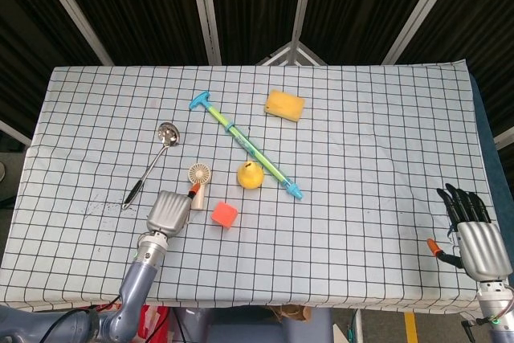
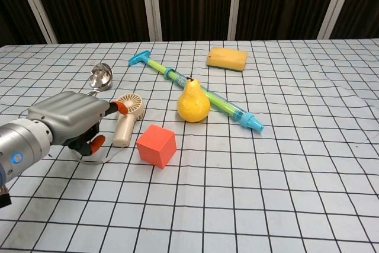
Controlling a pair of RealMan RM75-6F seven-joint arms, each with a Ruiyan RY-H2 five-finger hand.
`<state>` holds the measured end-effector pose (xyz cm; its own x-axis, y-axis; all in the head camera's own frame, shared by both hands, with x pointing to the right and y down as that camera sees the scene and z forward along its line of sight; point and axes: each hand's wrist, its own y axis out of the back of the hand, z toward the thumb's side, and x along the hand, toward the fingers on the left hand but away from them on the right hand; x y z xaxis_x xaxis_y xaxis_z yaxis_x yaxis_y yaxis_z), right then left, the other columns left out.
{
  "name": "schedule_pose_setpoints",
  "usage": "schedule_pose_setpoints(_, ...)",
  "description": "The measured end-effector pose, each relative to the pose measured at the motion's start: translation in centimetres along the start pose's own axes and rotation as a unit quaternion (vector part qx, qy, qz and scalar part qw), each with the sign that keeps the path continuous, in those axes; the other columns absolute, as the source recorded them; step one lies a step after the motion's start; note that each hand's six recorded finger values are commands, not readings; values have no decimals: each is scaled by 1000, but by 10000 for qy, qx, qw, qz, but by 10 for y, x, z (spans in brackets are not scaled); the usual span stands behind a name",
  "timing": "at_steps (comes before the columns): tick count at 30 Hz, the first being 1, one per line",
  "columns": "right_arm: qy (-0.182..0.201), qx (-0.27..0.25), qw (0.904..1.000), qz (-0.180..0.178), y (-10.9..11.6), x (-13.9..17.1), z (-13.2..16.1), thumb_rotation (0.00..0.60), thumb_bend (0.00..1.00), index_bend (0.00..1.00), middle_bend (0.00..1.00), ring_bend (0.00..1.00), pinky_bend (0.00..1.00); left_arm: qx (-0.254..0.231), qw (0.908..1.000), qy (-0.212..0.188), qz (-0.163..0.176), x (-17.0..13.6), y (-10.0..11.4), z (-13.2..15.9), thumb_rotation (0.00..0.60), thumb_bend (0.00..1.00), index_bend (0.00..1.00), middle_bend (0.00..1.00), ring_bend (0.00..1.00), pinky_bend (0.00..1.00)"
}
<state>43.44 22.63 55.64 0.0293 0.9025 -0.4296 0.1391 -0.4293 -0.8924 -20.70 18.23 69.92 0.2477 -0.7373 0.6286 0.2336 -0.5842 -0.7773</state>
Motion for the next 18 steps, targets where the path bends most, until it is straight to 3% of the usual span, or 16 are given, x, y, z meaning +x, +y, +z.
schedule_pose_setpoints(18, 0, -7, 10000, 2, 0, 0, 0, 600, 279, 70, 0, 0, 0, 81, 9999, 9, -136, 0, -13, 0, 600, 720, 175, 874, 719, 735)
